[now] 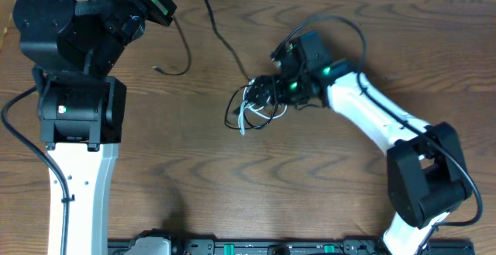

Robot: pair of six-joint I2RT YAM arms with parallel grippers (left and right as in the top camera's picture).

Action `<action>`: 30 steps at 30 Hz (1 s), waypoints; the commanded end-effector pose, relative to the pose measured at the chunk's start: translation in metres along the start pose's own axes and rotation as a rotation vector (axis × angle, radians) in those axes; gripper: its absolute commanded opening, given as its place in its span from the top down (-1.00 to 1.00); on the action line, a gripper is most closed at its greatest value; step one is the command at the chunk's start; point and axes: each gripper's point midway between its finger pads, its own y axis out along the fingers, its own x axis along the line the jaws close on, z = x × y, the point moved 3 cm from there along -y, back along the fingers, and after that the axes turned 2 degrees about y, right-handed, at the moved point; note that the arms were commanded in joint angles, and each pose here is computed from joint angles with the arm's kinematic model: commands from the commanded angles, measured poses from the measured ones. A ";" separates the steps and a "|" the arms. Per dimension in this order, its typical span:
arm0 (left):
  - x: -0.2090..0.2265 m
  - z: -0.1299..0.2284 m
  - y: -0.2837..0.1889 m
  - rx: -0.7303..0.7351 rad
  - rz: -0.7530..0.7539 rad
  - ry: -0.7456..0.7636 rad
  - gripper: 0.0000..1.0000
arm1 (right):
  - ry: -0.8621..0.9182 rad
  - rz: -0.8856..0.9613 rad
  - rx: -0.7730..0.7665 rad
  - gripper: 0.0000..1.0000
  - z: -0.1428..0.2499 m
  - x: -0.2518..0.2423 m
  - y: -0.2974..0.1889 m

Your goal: Untangle cables

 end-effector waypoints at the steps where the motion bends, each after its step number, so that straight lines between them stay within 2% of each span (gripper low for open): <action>1: -0.010 0.004 -0.003 0.005 0.026 0.004 0.85 | 0.031 -0.073 0.055 -0.98 0.022 0.016 0.013; 3: -0.010 0.004 -0.003 0.004 0.026 0.004 0.85 | 0.023 -0.053 0.074 -0.89 0.032 0.016 0.021; 5: -0.010 0.002 -0.003 -0.004 0.029 0.004 0.85 | 0.012 -0.003 0.103 -0.60 0.048 0.013 0.030; 6: -0.010 0.002 -0.002 -0.008 0.030 0.004 0.85 | 0.002 0.021 0.115 -0.51 0.055 0.010 0.034; 10: -0.014 -0.008 -0.005 -0.050 0.045 0.005 0.85 | 0.008 0.115 0.135 -0.49 0.076 -0.008 0.043; 13: -0.016 -0.014 -0.007 -0.065 0.052 -0.034 0.85 | 0.047 0.186 0.119 -0.35 0.080 -0.025 0.043; 17: -0.020 -0.022 -0.010 -0.087 0.066 -0.150 0.85 | 0.155 0.339 0.067 -0.31 0.083 -0.060 0.038; 21: -0.024 -0.043 -0.018 -0.159 0.083 -0.147 0.85 | 0.250 0.413 0.033 -0.31 0.085 -0.088 0.030; 24: -0.013 -0.056 -0.023 -0.206 0.032 -0.178 0.85 | 0.247 0.340 0.059 -0.33 0.083 -0.086 0.029; 27: 0.014 -0.064 -0.026 -0.261 -0.078 -0.245 0.86 | 0.106 0.087 0.120 -0.40 0.079 -0.053 0.035; 30: 0.048 -0.074 -0.034 -0.340 -0.214 -0.328 0.85 | 0.049 -0.121 0.147 -0.47 0.077 -0.021 0.035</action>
